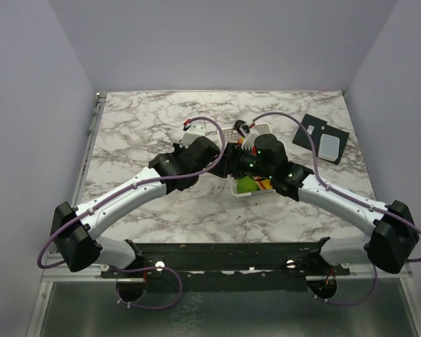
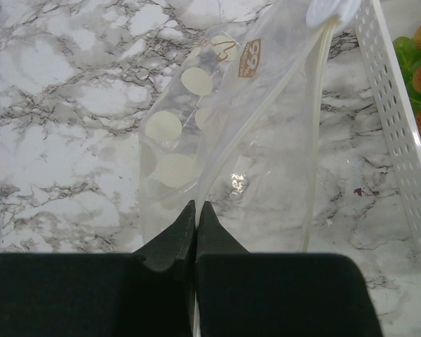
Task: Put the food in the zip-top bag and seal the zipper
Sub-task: Open the zipper of the food storage bag.
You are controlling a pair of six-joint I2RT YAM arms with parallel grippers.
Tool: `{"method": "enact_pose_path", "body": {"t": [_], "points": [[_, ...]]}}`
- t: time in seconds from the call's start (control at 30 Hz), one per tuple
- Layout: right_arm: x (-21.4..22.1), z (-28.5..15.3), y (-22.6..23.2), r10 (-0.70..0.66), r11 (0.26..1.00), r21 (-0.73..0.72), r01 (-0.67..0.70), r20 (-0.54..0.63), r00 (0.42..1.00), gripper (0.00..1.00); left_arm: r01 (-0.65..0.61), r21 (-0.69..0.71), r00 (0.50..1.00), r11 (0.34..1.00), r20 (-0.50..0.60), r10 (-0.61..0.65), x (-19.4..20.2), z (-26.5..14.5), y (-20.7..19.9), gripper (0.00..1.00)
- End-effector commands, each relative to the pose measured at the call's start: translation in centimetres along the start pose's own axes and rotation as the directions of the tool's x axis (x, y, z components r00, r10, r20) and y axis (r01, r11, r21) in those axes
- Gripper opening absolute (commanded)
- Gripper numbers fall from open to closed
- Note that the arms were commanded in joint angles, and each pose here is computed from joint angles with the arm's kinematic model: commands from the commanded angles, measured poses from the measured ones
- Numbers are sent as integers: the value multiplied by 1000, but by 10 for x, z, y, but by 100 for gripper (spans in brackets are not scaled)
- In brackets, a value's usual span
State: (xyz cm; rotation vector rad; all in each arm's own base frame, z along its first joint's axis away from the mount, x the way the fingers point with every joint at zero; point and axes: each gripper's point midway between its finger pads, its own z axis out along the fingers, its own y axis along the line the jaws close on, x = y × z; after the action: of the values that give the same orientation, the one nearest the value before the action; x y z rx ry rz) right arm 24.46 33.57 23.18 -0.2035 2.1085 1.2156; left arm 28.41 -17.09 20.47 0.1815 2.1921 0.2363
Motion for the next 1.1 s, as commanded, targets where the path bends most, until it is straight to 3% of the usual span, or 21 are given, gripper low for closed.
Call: {"method": "enact_pose_path", "body": {"t": [0.0,0.57,0.87,1.07], "points": [[-10,18,9,21,1000,-5,-21,55,998,69,33,33,999,999,1,-33,-4,0,-8,0],[5,86,4,-2,995,96,1,12,1000,67,52,40,998,998,24,-53,-10,-7,-3,0],[15,102,-25,-26,974,224,22,14,1000,58,70,24,995,997,73,-71,-25,-20,13,0],[21,99,-38,-34,960,277,32,1,999,41,48,-1,994,999,98,-47,-32,-28,25,0]]}}
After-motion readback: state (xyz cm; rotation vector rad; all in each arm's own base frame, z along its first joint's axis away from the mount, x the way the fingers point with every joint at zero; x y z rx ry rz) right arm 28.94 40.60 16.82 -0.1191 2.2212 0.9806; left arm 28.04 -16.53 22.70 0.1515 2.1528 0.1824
